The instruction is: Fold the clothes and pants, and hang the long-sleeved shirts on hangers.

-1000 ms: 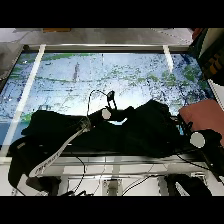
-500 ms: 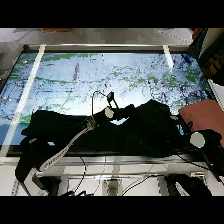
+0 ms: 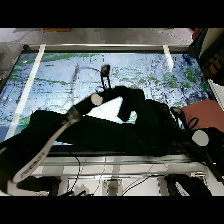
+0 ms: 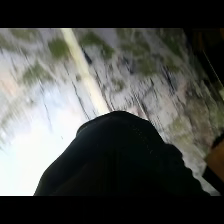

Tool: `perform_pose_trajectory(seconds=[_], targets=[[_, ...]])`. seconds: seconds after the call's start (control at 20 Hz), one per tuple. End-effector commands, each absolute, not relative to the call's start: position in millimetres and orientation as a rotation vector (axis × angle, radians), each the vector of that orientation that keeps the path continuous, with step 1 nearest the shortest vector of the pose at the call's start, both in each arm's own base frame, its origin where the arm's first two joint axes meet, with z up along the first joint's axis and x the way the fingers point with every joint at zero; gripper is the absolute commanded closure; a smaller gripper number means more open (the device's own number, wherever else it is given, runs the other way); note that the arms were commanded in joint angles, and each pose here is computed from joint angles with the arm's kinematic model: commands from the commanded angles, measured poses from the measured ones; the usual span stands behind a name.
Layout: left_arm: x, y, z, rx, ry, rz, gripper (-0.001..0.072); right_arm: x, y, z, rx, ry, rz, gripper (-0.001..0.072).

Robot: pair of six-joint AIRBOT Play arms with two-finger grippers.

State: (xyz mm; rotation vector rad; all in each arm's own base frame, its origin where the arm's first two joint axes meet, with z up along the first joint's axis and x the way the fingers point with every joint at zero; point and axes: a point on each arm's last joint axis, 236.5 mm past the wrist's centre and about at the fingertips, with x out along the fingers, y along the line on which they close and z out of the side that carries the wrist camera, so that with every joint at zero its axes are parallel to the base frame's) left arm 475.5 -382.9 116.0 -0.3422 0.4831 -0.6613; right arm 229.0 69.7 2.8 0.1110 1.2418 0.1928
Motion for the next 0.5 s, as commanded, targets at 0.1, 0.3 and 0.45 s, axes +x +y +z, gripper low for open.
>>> perform_pose_trajectory(seconds=[0.1,0.3,0.45], targets=[[504,-298,240,-0.001,0.068,-0.543,0.0685,330,69,112,0.12,0.71,0.176,0.0148],[523,-245,255,0.236,-0.005,-0.448,0.0686,344,55,138,0.043,0.616,0.139,0.0157],[541,-199,241,0.295,0.055,-0.374,0.0686,343,38,131,-0.035,0.642,0.094,0.0157]])
